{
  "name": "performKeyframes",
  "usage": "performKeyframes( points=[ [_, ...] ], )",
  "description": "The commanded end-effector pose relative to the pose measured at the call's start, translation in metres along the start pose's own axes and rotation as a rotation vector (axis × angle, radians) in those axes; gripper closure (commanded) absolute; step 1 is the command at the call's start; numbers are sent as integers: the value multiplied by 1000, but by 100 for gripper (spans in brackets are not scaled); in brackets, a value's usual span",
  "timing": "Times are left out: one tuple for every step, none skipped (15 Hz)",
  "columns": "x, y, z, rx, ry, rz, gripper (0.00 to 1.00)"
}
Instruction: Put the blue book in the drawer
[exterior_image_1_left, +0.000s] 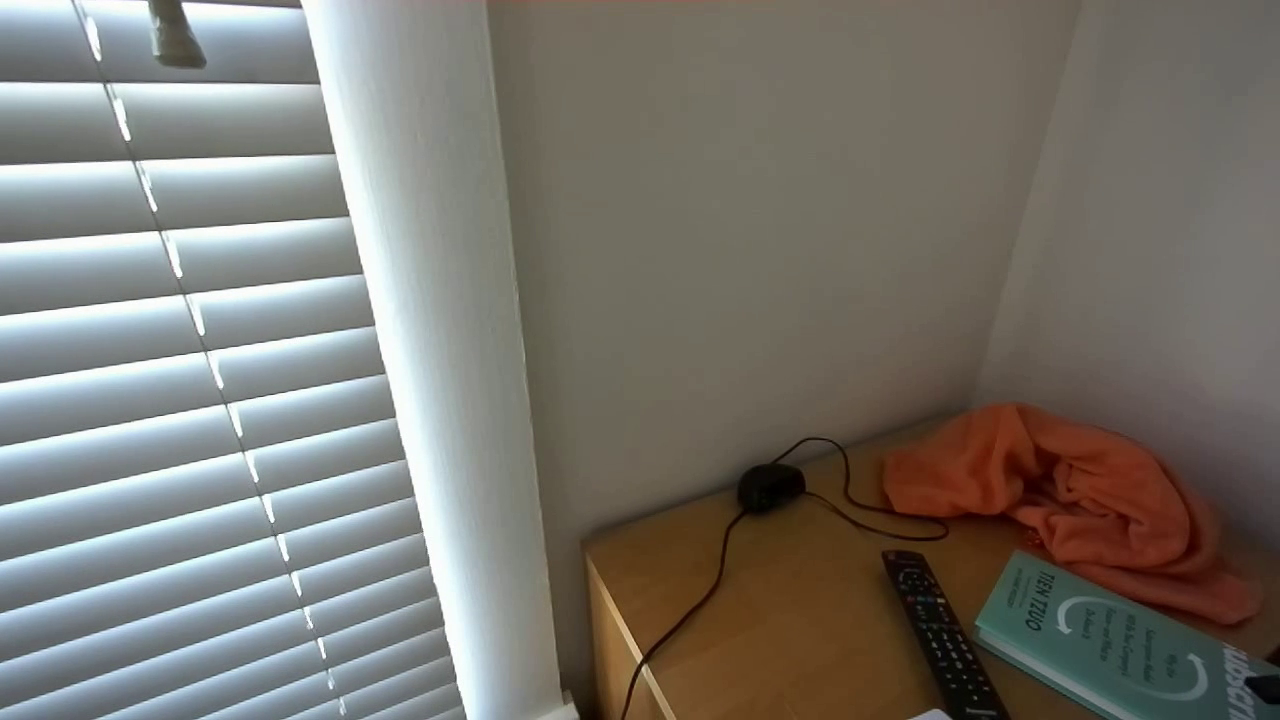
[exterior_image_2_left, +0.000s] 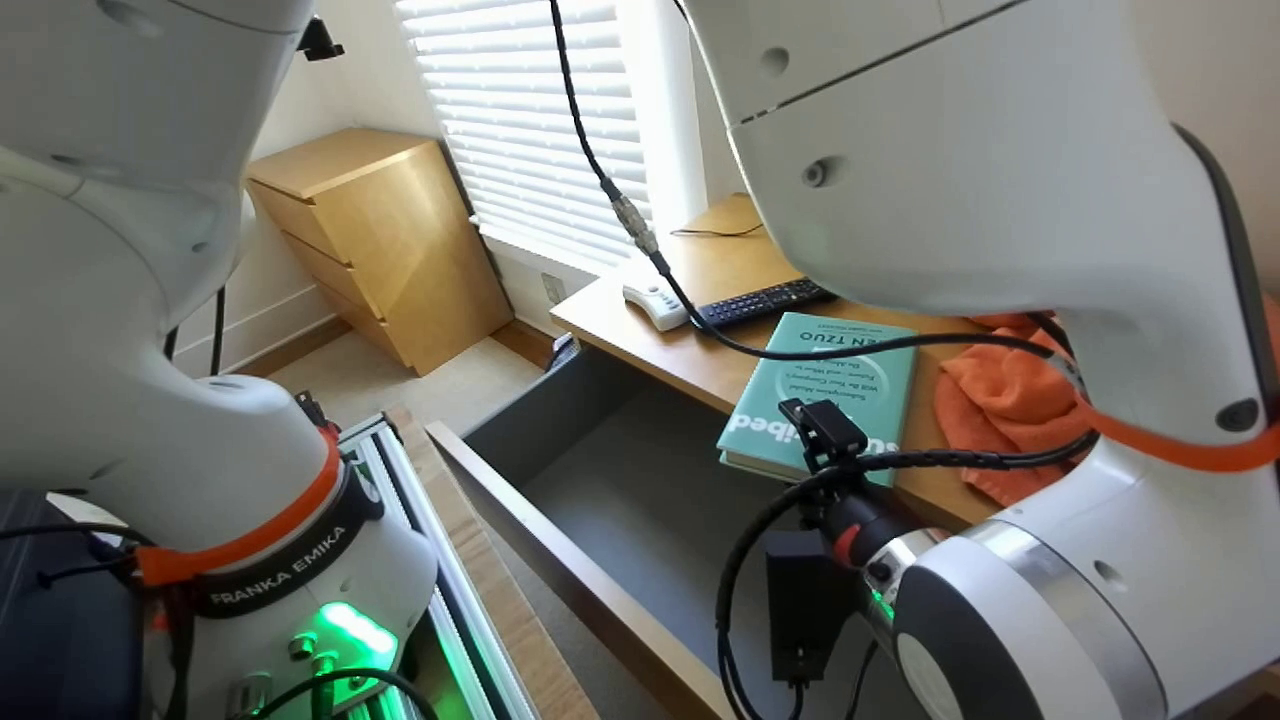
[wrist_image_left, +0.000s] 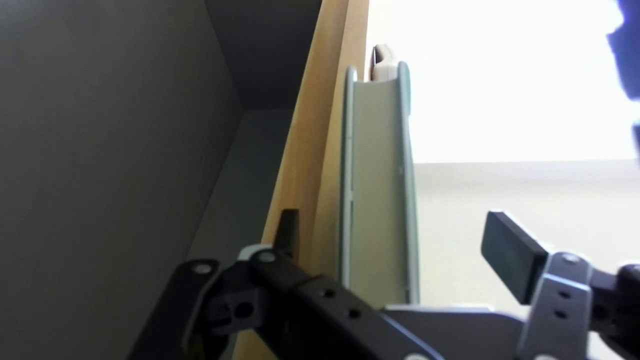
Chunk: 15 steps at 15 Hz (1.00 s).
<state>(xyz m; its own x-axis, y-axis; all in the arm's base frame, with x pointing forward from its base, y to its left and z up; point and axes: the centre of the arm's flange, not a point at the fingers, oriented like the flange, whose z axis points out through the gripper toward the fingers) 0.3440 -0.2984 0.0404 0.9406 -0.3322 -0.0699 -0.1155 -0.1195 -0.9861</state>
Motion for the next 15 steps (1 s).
performKeyframes(
  points=[
    [2,18,-3,51,-51,60,41],
    [2,20,-2,59,-60,70,49],
    [3,22,-2,62,-70,81,58],
    [3,24,-2,65,-83,94,64],
    [4,27,-3,71,-98,104,71],
    [4,29,-3,77,-110,113,80],
    [4,32,-3,85,-122,118,86],
    [4,33,-3,97,-137,115,94],
    [5,32,-5,110,-149,103,93],
    [5,32,-6,116,-163,92,93],
    [5,31,-8,126,-173,77,92],
    [5,30,-10,132,-184,65,93],
    [5,29,-11,136,-194,50,93],
    [5,29,-12,135,-201,36,93],
    [5,27,-13,136,-212,19,93]
  ],
)
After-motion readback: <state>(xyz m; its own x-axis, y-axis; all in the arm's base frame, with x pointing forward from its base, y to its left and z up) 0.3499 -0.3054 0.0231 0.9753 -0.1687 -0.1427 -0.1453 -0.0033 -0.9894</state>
